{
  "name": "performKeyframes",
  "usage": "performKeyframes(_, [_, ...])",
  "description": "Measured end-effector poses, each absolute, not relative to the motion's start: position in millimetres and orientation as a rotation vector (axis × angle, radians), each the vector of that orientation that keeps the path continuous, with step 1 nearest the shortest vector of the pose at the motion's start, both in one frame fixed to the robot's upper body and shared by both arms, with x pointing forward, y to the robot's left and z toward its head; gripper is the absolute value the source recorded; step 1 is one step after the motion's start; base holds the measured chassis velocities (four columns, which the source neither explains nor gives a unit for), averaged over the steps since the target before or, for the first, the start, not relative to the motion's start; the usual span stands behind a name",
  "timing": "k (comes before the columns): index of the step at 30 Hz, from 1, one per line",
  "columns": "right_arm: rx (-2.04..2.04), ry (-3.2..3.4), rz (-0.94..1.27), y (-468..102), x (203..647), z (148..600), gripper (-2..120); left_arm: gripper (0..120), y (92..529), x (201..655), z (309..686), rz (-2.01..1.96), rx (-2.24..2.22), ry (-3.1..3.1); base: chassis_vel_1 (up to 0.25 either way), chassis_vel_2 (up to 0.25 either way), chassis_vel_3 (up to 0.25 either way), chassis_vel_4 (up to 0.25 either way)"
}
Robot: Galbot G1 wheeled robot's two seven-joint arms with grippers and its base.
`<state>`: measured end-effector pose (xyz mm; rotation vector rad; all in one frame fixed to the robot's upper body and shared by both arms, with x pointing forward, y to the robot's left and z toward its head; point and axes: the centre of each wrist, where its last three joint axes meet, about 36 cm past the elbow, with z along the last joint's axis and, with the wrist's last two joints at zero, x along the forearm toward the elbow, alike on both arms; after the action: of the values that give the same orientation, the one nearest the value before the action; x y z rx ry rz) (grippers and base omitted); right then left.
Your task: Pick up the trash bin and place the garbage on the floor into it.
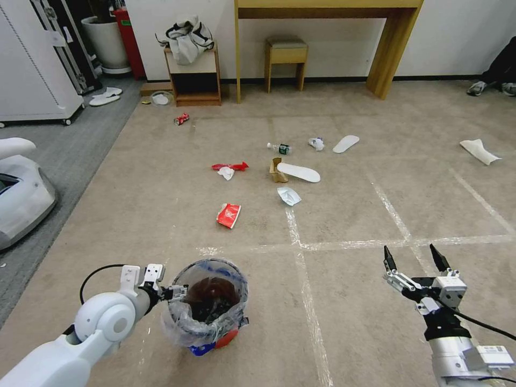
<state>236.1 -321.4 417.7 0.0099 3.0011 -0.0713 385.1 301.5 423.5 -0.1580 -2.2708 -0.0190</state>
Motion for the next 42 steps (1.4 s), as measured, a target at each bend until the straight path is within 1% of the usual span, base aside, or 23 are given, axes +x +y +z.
performKeyframes(7, [0.012,3.004,-0.067,-322,239,415,100,98,296,398,422,-0.015,-0.162,-2.284,0.0,0.0,0.0,0.0])
performKeyframes(8, [0.013,3.005,-0.064,-322,240,415,100,94,294,400,420,-0.007,-0.163,-2.285,0.0,0.0,0.0,0.0])
performKeyframes(9, [0.013,3.005,-0.064,-322,240,415,100,94,294,400,420,-0.007,-0.163,-2.285,0.0,0.0,0.0,0.0])
performKeyframes(10, [0.014,3.006,-0.062,-322,240,415,100,91,293,401,419,-0.004,-0.165,-2.284,0.0,0.0,0.0,0.0])
performKeyframes(11, [0.015,3.007,-0.061,-322,240,414,100,84,291,401,417,-0.004,-0.167,-2.281,0.0,0.0,0.0,0.0])
performKeyframes(12, [0.015,3.007,-0.061,-322,240,414,100,84,291,401,417,-0.004,-0.167,-2.281,0.0,0.0,0.0,0.0])
performKeyframes(14, [0.019,3.008,-0.059,-322,241,414,100,74,288,401,414,-0.001,-0.172,-2.274,0.0,0.0,0.0,0.0])
performKeyframes(15, [0.019,3.008,-0.059,-322,241,414,100,74,288,401,414,-0.001,-0.172,-2.274,0.0,0.0,0.0,0.0])
performKeyframes(16, [0.022,3.009,-0.058,-322,241,413,100,68,288,402,412,0.0,-0.169,-2.269,0.0,0.0,0.0,0.0])
performKeyframes(17, [0.022,3.009,-0.058,-322,241,413,100,68,288,402,412,0.0,-0.169,-2.269,0.0,0.0,0.0,0.0])
performKeyframes(18, [0.022,3.011,-0.057,-322,241,413,100,63,288,402,410,-0.001,-0.166,-2.266,0.0,0.0,0.0,0.0])
performKeyframes(19, [0.023,3.012,-0.056,-322,241,412,100,54,288,402,406,0.0,-0.162,-2.261,0.0,0.0,0.0,0.0])
performKeyframes(20, [0.023,3.013,-0.056,-322,241,412,100,49,287,401,405,0.0,-0.162,-2.258,0.0,0.0,0.0,0.0])
performKeyframes(23, [0.023,3.014,-0.055,-322,241,412,100,46,287,401,403,0.0,-0.162,-2.255,0.0,0.0,0.0,0.0])
performKeyframes(25, [0.023,3.016,-0.056,-323,241,411,100,32,285,399,398,0.001,-0.163,-2.252,0.0,0.0,0.0,0.0])
performKeyframes(26, [0.023,3.016,-0.056,-323,241,411,100,32,285,399,398,0.001,-0.163,-2.252,0.0,0.0,0.0,0.0])
performKeyframes(28, [0.021,3.017,-0.058,-323,241,411,100,24,284,399,396,0.001,-0.161,-2.255,0.0,0.0,0.0,0.0])
performKeyframes(29, [0.021,3.017,-0.058,-323,241,411,100,24,284,399,396,0.001,-0.161,-2.255,0.0,0.0,0.0,0.0])
performKeyframes(31, [0.021,3.018,-0.059,-323,240,411,100,11,283,400,394,0.005,-0.163,-2.259,0.0,0.0,0.0,0.0])
performKeyframes(32, [0.021,3.018,-0.059,-323,240,411,100,11,283,400,394,0.005,-0.163,-2.259,0.0,0.0,0.0,0.0])
performKeyframes(35, [0.022,3.02,-0.058,-323,240,411,100,4,282,399,393,0.01,-0.173,-2.259,0.0,0.0,0.0,0.0])
performKeyframes(42, [0.025,3.019,-0.056,-322,240,411,100,3,282,397,394,0.009,-0.175,-2.267,0.0,0.0,0.0,0.0])
